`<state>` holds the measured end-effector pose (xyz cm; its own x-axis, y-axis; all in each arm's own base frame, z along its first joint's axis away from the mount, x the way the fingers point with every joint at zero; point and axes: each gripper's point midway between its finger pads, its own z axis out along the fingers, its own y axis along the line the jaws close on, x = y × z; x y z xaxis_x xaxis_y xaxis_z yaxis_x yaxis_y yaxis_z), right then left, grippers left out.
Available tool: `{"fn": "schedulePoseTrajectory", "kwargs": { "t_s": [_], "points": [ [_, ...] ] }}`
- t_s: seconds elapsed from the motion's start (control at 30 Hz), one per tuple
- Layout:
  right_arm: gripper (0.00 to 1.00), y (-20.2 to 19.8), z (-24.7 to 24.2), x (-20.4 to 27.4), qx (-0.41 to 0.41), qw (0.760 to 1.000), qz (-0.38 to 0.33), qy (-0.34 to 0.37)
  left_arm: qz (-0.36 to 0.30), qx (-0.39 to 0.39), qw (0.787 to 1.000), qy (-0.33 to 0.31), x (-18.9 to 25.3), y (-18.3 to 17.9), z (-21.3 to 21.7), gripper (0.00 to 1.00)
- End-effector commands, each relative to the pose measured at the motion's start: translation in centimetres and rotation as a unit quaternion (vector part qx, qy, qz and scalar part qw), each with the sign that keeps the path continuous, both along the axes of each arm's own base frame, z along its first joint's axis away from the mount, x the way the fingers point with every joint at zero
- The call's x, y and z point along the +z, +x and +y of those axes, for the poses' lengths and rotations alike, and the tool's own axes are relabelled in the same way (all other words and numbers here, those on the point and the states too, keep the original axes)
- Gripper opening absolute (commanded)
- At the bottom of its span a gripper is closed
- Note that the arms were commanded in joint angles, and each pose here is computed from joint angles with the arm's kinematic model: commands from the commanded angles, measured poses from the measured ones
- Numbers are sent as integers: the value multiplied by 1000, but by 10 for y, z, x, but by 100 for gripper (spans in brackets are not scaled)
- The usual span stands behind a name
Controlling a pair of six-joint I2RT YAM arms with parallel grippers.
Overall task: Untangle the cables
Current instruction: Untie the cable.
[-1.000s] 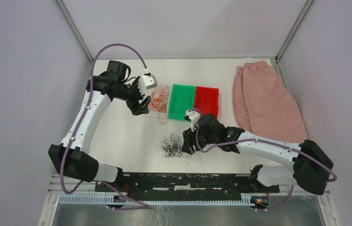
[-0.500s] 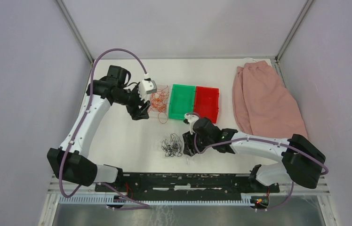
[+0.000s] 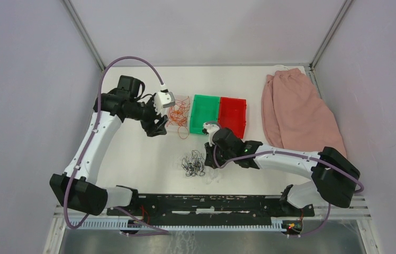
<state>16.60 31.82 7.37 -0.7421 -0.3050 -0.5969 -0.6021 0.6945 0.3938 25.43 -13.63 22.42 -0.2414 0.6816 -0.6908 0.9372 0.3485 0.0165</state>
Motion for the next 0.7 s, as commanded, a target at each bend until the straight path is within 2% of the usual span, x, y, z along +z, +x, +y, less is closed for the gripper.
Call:
{"fn": "schedulePoseTrajectory", "kwargs": {
  "t_s": [0.0,0.4,0.67],
  "points": [
    [1,16,12,41,-4,999,-47,26,-45,-23,999,-15,16,2,-4,75],
    [0,6,22,174,62,983,-119,124,-56,-72,990,-103,39,-26,-28,75],
    [0,-16,38,262,122,950,-151,243,-131,-110,963,-206,75,-49,-50,75]
  ]
}}
